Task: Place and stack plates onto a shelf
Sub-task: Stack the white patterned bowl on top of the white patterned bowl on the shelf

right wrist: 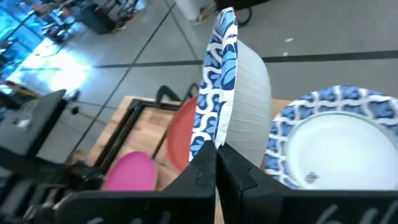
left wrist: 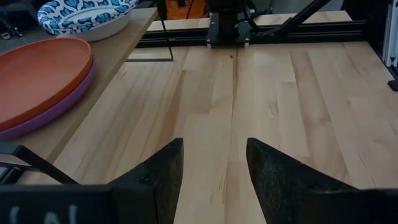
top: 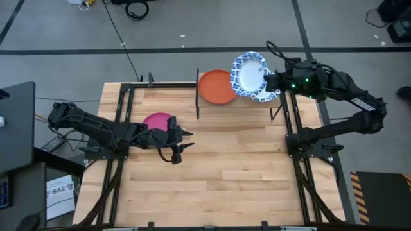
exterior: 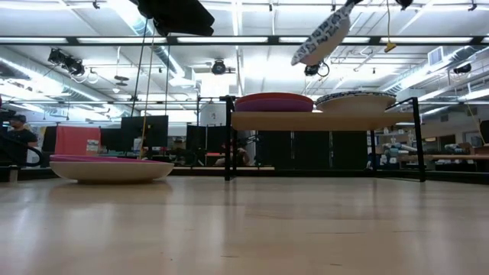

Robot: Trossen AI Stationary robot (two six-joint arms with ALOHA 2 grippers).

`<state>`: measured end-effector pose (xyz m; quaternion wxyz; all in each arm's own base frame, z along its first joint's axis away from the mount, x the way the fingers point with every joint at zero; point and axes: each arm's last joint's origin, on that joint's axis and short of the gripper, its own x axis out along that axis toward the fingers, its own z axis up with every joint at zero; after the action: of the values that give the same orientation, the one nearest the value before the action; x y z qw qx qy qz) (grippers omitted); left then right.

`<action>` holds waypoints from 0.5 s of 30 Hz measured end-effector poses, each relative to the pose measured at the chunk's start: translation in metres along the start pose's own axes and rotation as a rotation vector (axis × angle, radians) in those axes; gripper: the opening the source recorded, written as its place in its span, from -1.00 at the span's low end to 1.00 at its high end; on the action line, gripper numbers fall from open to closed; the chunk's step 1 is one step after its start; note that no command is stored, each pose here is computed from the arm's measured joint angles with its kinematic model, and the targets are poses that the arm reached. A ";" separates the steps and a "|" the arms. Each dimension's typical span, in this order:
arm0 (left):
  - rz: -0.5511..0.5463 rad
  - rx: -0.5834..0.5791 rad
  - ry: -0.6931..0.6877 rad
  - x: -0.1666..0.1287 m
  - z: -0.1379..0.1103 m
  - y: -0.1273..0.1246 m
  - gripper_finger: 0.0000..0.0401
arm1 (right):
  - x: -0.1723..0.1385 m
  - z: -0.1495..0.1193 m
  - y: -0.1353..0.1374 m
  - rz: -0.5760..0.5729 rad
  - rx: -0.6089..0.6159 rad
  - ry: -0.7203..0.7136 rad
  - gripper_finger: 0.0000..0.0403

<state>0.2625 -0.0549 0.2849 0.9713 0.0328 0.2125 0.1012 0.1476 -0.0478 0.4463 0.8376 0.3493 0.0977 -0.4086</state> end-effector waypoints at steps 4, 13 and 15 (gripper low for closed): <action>0.000 0.000 0.000 0.000 0.000 0.000 -0.09 | -0.002 -0.006 -0.009 -0.004 0.002 -0.008 -0.98; 0.000 0.000 0.000 0.000 0.000 0.000 -0.09 | -0.011 -0.028 -0.046 -0.041 0.101 -0.108 -0.98; 0.000 0.000 0.000 0.000 0.000 0.000 -0.09 | -0.012 -0.032 -0.054 -0.048 0.144 -0.169 -0.98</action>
<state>0.2625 -0.0549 0.2849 0.9714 0.0327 0.2125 0.1012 0.1030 -0.0419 0.4008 0.8056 0.3704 0.0054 -0.4623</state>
